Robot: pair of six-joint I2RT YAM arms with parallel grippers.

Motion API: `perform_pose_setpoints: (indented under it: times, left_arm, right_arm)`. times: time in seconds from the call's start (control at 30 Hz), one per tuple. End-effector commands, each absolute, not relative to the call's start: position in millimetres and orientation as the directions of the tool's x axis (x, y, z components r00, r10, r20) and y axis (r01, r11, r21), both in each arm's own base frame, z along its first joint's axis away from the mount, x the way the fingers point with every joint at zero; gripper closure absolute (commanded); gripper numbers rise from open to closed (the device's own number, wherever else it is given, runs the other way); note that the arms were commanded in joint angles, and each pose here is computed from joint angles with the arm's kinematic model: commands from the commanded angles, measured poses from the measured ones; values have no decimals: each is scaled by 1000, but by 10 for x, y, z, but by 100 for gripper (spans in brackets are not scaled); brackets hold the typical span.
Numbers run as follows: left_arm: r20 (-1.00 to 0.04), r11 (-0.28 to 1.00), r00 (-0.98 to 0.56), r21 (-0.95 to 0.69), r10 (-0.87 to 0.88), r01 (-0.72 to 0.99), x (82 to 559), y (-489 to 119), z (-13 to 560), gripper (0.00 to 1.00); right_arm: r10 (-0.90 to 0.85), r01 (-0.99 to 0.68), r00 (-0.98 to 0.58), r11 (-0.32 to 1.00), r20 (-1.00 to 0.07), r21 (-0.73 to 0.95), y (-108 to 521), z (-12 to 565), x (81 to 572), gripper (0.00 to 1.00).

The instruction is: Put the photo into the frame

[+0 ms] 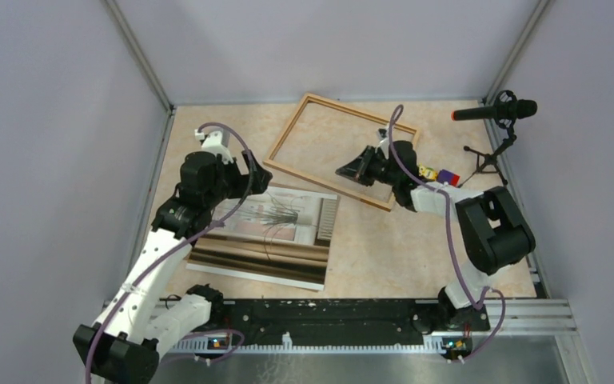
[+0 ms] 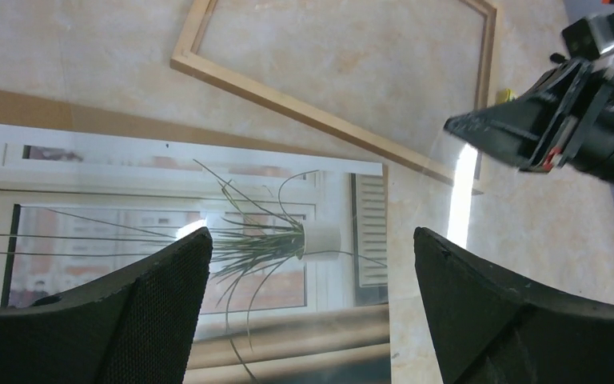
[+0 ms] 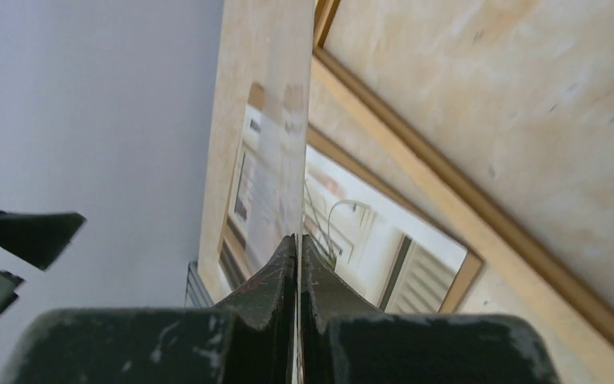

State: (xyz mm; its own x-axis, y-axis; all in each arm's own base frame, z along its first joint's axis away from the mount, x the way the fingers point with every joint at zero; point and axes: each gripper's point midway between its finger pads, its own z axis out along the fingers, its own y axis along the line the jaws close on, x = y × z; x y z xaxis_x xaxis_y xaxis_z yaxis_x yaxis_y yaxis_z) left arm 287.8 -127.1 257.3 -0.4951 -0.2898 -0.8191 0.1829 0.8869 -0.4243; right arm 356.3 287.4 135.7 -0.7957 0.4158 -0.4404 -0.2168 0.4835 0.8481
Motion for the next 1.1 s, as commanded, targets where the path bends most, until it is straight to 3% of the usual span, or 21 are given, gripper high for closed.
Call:
perform_pose_setpoints:
  times: [0.0,0.33,0.67,1.07]
  left_arm:
    - [-819,867,-505,-435,-270,242,2951,-1408,2700,1]
    - [-781,852,-587,-443,-213,280,3411,-1697,2544,1]
    - [-815,918,-564,-316,-132,241,3889,-1692,2327,1]
    - [-801,975,-561,-217,-209,-53,4003,-1220,2023,1]
  right_arm:
    - [447,-250,-742,508,-500,824,2659,1633,3992,100]
    - [592,-106,-667,526,-452,844,2158,1587,4836,100]
    - [673,-45,-600,511,-432,858,1882,1502,5226,100]
    - [754,29,-468,535,-462,845,1555,1431,5512,100]
